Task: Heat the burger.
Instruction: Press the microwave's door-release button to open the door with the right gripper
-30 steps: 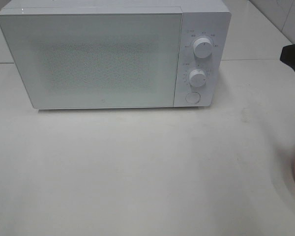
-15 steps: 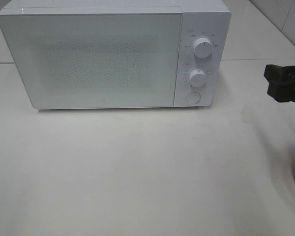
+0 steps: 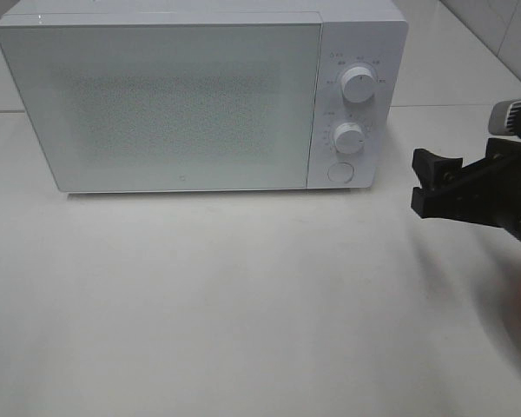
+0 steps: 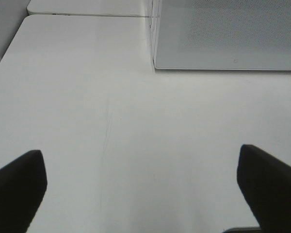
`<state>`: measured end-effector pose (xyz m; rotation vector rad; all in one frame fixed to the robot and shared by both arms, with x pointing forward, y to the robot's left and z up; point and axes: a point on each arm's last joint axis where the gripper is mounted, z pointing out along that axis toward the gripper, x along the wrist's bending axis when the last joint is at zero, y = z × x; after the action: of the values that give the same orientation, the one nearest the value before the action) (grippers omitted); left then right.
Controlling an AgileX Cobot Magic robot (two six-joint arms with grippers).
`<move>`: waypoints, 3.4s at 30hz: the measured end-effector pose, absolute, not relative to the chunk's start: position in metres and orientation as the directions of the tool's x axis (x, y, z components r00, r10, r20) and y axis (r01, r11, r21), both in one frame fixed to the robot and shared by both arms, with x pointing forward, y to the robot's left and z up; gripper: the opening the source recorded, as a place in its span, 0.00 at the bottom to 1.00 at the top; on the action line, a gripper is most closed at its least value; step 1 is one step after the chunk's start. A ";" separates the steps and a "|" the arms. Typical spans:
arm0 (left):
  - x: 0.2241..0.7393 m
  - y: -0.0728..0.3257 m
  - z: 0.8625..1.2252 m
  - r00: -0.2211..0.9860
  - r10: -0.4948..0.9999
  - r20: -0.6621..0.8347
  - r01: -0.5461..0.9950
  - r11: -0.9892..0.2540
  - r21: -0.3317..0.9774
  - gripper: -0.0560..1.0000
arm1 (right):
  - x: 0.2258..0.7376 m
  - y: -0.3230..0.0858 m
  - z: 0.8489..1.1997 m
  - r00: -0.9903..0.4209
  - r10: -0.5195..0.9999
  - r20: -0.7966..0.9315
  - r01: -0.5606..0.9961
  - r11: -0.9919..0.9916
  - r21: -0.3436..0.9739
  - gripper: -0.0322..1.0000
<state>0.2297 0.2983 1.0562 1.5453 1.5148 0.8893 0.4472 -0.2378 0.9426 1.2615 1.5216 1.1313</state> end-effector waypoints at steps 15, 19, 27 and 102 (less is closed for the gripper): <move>0.230 0.298 1.056 0.044 0.998 -0.040 0.452 0.015 0.892 0.99 | 0.439 -0.194 0.919 -0.110 0.993 -0.049 0.241 0.074 0.968 0.77; 0.230 0.298 1.056 0.044 0.998 -0.040 0.452 0.015 0.892 0.99 | 0.441 -0.184 0.917 -0.108 0.993 -0.038 0.244 0.064 0.968 0.77; 0.230 0.298 1.056 0.044 0.998 -0.040 0.452 0.015 0.892 0.99 | 0.443 -0.178 0.915 -0.084 0.996 -0.013 0.254 0.034 0.967 0.77; 0.230 0.298 1.056 0.044 0.998 -0.040 0.452 0.015 0.892 0.99 | 0.540 -0.152 0.861 0.381 0.005 0.925 0.045 -0.999 -0.013 0.04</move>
<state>0.2297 0.2983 1.0562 1.5453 1.5148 0.8893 0.5401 -0.1524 0.8612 2.6400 0.0479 1.7671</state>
